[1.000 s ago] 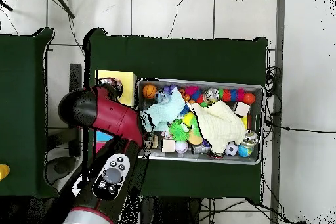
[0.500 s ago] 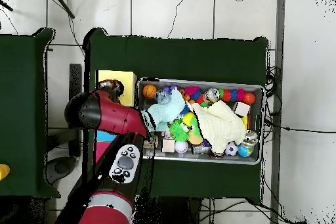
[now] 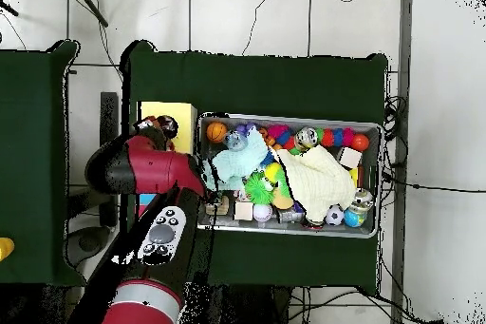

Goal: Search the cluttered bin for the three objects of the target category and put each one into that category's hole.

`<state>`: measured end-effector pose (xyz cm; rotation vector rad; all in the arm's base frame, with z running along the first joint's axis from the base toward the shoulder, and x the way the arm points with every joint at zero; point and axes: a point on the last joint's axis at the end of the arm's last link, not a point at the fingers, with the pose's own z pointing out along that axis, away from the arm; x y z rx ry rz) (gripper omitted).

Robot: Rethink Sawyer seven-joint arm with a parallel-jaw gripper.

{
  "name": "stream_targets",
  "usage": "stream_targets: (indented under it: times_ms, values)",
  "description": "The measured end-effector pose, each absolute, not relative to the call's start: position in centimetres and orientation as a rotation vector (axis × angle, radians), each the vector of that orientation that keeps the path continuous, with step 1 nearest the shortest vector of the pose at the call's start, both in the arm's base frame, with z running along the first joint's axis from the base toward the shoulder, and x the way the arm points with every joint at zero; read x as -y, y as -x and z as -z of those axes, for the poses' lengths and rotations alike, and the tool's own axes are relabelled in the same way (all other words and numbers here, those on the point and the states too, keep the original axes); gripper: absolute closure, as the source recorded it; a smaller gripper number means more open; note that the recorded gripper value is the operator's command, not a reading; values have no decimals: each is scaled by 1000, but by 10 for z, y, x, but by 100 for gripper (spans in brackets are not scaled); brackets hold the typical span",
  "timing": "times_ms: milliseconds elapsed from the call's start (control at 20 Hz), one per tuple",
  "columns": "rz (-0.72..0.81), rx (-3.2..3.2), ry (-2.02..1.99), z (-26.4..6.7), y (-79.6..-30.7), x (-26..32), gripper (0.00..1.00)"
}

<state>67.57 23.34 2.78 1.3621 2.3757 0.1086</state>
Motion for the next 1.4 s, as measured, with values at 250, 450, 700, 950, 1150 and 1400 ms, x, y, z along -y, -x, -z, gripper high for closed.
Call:
stream_targets:
  times_ms: [250,450,700,950,1150,1400]
  values:
    - [-92,-2394,-1298,-27,-675,-234,0]
    - [-81,-2406,-1255,-27,-675,-233,0]
    - [-61,-2433,-1235,-27,-676,-232,0]
    - [-50,-2480,-1295,-30,-681,-223,0]
    - [-66,-2541,-1408,-36,-688,-217,0]
    - [-80,-2611,-1515,-47,-693,-212,0]
